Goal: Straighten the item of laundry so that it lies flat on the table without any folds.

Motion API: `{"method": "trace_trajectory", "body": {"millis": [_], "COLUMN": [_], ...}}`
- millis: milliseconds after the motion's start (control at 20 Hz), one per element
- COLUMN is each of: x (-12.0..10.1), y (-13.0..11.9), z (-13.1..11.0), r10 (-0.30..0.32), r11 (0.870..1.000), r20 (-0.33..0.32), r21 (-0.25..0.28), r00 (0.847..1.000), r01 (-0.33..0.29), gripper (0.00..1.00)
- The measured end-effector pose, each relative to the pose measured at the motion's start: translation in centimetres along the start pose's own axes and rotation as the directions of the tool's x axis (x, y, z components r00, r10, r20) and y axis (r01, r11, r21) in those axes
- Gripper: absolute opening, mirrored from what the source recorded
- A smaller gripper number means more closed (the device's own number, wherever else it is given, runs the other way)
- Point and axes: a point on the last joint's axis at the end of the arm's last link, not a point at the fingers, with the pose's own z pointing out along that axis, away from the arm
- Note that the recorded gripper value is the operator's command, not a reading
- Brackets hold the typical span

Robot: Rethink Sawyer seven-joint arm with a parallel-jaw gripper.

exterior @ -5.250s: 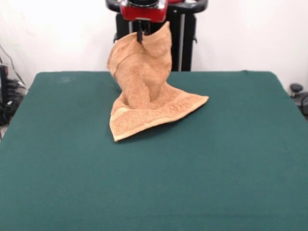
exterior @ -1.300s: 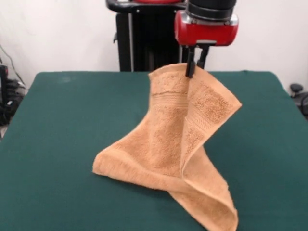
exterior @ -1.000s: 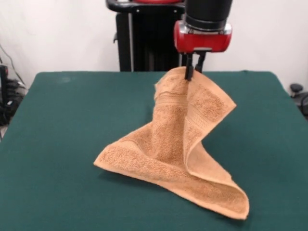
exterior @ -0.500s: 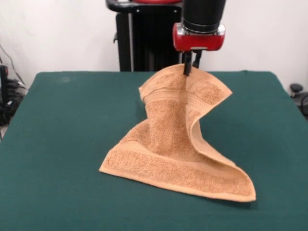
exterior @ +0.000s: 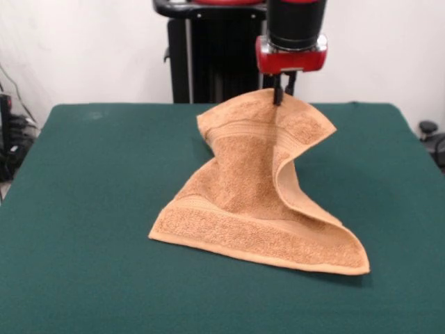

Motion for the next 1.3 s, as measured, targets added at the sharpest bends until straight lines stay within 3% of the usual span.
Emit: {"method": "trace_trajectory", "body": {"millis": [300,750,900,1150,1300], "x": [0.4,1.5,1.8,2.4,2.7], "y": [1.4,6.8,7.8,7.8,7.8], "z": [1.2,1.8,1.9,2.1,2.3], "r10": [-0.022,-0.09,-0.059,0.023,0.042], "r11": [1.0,0.996,0.998,1.0,0.999], "r20": [0.029,0.086,0.086,0.06,0.05], "r21": [-0.002,0.029,0.012,-0.015,-0.021], "r00": [0.999,0.992,0.995,0.998,0.998], "r01": [0.022,0.088,0.058,-0.022,-0.041], "gripper": [0.0,0.0,0.0,0.0,0.0]}}
